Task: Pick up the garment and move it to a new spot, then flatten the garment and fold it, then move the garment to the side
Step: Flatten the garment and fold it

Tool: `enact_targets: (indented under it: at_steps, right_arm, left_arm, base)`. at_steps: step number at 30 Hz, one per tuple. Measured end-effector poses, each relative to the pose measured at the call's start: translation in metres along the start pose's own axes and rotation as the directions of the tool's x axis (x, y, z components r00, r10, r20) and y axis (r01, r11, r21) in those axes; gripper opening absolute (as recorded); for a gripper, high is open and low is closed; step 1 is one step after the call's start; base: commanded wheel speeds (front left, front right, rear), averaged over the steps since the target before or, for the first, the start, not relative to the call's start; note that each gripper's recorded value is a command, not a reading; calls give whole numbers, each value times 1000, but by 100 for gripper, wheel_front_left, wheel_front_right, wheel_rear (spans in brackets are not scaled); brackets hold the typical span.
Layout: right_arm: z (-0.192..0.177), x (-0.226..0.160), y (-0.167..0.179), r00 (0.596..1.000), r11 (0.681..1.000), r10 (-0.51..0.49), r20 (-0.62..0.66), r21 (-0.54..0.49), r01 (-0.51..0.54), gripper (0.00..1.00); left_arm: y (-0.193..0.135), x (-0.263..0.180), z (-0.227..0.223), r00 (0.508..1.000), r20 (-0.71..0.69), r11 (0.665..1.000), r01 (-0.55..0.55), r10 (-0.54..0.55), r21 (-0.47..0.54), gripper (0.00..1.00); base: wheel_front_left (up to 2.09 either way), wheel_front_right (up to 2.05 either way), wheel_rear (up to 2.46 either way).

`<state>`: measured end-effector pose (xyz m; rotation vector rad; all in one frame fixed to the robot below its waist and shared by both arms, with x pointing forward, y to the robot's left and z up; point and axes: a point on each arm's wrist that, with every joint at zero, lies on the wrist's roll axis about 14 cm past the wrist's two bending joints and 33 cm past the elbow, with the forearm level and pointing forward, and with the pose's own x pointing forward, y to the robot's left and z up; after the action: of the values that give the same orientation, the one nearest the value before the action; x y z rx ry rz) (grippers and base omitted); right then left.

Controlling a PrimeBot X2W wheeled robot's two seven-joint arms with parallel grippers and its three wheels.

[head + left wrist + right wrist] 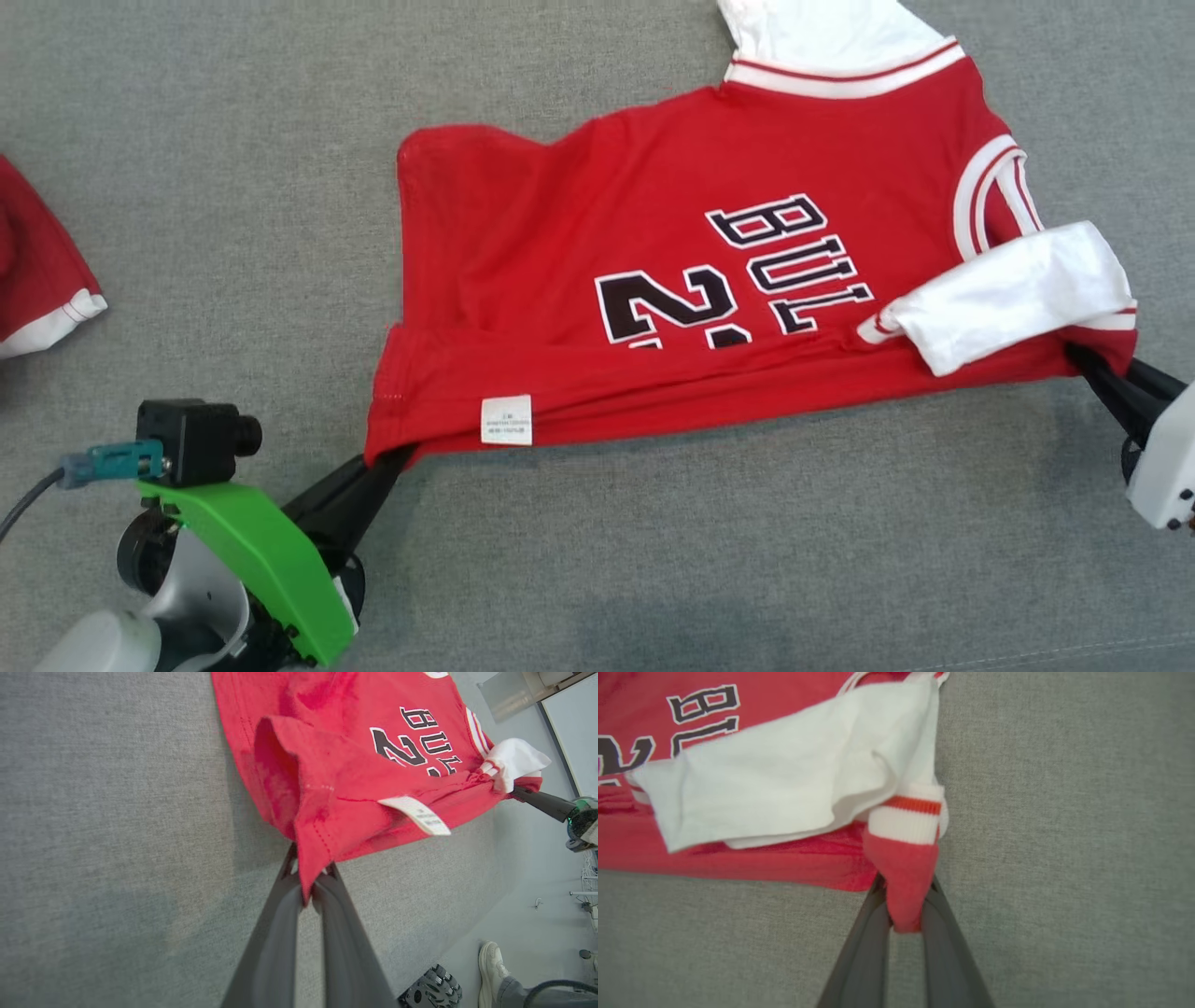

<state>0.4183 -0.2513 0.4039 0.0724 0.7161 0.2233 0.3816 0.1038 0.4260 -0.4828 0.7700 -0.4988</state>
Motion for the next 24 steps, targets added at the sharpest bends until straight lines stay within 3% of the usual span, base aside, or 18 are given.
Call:
enact_targets:
  at_steps: [4,11,12,13,14,19,24]
  right_arm:
    - [-14,-19,1,998,1000,22,-61,11,-21,0]
    - [-60,-36,-1,979,998,31,-199,63,-19,0]
    - [-63,-36,-3,979,998,25,-204,64,-12,0]
    - [-65,-33,-5,978,998,16,-206,59,-4,44]
    - [-68,-32,-5,976,998,16,-216,57,-4,100]
    - [-64,-27,-3,976,999,26,-216,46,-16,100]
    - [-2,-29,-7,996,999,37,-76,-9,-38,100]
  left_arm:
    - [-15,-15,-18,998,-53,999,33,-34,-11,0]
    - [-32,-25,-76,987,-154,988,29,-53,-153,0]
    - [-27,-23,-78,988,-152,990,7,-29,-143,21]
    - [-20,-21,-78,990,-142,992,-23,5,-128,64]
    - [-17,-19,-79,991,-135,990,-39,21,-133,100]
    - [-2,-19,-61,995,-66,993,-82,76,-87,100]
    - [8,-28,4,990,95,994,-108,104,34,100]
  base:
    - [0,0,0]
    - [0,0,0]
    - [0,0,0]
    - [0,0,0]
    - [0,0,0]
    - [0,0,0]
    - [0,0,0]
